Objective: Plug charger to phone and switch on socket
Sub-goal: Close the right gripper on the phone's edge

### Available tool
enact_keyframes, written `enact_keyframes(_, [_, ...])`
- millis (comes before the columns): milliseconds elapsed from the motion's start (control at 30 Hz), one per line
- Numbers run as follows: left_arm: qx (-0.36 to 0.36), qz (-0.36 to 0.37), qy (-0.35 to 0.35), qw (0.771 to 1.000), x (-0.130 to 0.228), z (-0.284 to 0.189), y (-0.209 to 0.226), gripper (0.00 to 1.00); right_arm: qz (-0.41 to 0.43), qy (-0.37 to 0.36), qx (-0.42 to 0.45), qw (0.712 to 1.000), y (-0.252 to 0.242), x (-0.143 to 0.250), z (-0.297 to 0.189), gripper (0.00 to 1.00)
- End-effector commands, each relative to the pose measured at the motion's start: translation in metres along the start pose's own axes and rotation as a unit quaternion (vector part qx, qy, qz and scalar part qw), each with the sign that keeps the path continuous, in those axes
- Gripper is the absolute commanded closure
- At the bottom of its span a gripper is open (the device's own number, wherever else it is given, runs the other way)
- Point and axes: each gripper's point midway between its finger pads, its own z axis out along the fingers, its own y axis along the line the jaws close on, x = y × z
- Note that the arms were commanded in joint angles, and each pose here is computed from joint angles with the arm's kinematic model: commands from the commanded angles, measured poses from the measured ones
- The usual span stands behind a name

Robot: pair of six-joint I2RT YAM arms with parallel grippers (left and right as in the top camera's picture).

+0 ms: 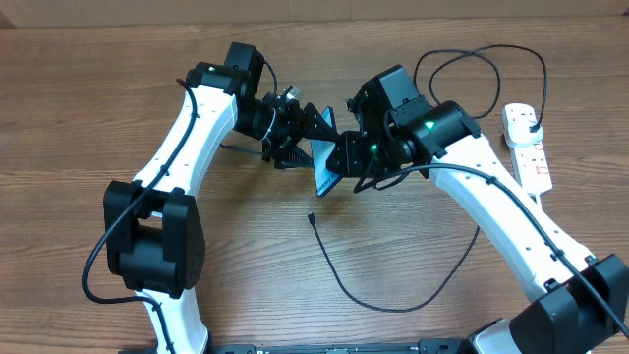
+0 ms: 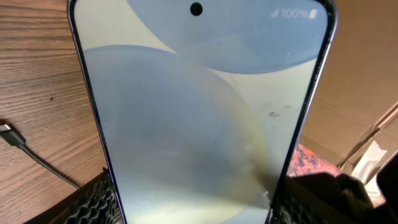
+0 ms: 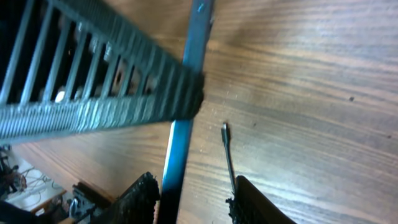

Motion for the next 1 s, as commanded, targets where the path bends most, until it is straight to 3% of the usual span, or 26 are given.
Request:
enact_keyframes(0, [-0.001, 0.031, -0.003, 1.000, 0.002, 0.001, -0.010, 0.66, -0.009, 0.003, -0.005, 1.000, 0.010, 0.004, 0.001, 0.60])
enact_keyframes(233, [-0.011, 0.038, 0.002, 0.999, 0.006, 0.009, -0.011, 0.66, -0.014, -0.002, -0.008, 1.000, 0.014, 0.002, 0.002, 0.61])
enact_keyframes(633, [-0.010, 0.042, 0.008, 0.999, 0.009, 0.012, -0.014, 0.66, -0.007, 0.014, 0.000, 1.000, 0.009, 0.010, 0.004, 0.71])
enact_keyframes(967, [-0.010, 0.042, 0.008, 0.999, 0.009, 0.012, -0.014, 0.66, -0.006, 0.017, 0.001, 1.000, 0.008, 0.011, 0.004, 0.89])
